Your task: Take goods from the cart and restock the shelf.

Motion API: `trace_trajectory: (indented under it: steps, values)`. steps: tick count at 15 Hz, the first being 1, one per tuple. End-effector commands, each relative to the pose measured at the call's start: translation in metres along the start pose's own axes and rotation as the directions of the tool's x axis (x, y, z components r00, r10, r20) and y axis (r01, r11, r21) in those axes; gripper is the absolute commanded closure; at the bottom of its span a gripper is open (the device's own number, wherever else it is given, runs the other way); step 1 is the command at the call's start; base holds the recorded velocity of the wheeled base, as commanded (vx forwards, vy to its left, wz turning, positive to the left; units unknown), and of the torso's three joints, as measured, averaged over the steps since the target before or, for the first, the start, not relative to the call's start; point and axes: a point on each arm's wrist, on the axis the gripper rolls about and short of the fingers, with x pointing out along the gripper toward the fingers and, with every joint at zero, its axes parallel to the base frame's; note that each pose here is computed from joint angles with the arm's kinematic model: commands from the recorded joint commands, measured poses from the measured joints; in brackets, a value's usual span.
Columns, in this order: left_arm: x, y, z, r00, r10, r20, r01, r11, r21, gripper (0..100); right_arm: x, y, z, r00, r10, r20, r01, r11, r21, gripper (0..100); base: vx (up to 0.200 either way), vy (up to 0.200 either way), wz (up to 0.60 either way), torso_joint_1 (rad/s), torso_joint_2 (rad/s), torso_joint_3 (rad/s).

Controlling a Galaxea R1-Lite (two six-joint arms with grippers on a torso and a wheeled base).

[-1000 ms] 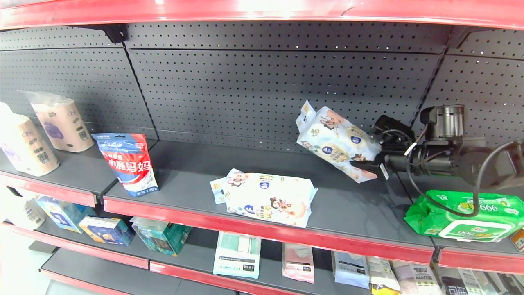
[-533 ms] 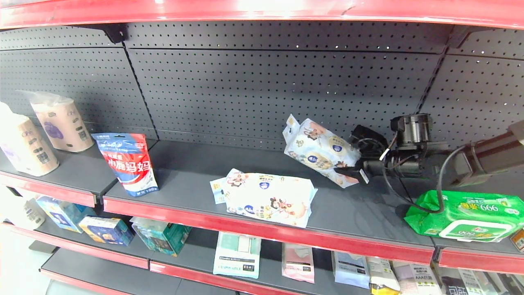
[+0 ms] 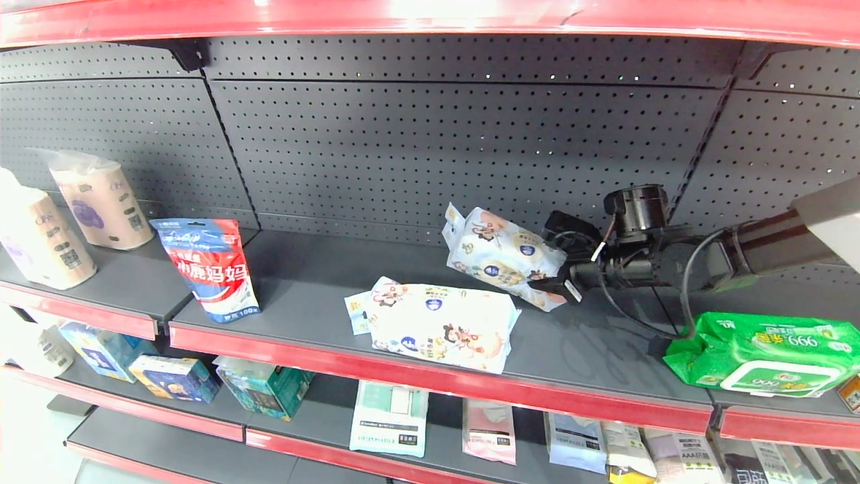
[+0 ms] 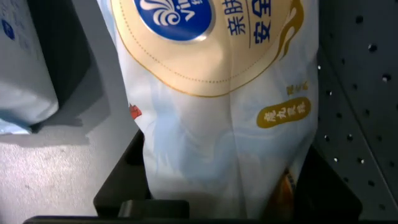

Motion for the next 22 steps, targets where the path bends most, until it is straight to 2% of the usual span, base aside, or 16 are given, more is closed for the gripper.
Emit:
trace_trajectory:
  steps: [1, 15, 16, 22]
  values:
    - [0.000, 0.000, 0.000, 1.000, 0.001, 0.000, -0.001, 1.000, 0.000, 0, 0.006, 0.002, 0.004, 1.000, -0.003, -0.001, 0.003, 1.000, -0.011, 100, 0.000, 0.000, 0.00, 0.000, 0.00, 0.000]
    - [0.000, 0.000, 0.000, 1.000, 0.001, -0.001, -0.001, 1.000, 0.000, 0, 0.020, 0.026, 0.021, 1.000, 0.002, -0.025, -0.004, 0.997, -0.081, 100, 0.000, 0.000, 0.00, 0.000, 0.00, 0.000]
    - [0.000, 0.000, 0.000, 1.000, 0.001, 0.000, -0.001, 1.000, 0.000, 0, 0.020, 0.026, 0.020, 1.000, 0.000, -0.027, -0.002, 0.997, -0.081, 0, 0.000, 0.000, 0.00, 0.000, 0.00, 0.000]
    - [0.000, 0.000, 0.000, 1.000, 0.001, 0.000, -0.001, 1.000, 0.000, 0, 0.021, 0.027, 0.025, 1.000, -0.010, -0.018, 0.009, 0.997, -0.072, 0, 0.000, 0.000, 0.00, 0.000, 0.00, 0.000]
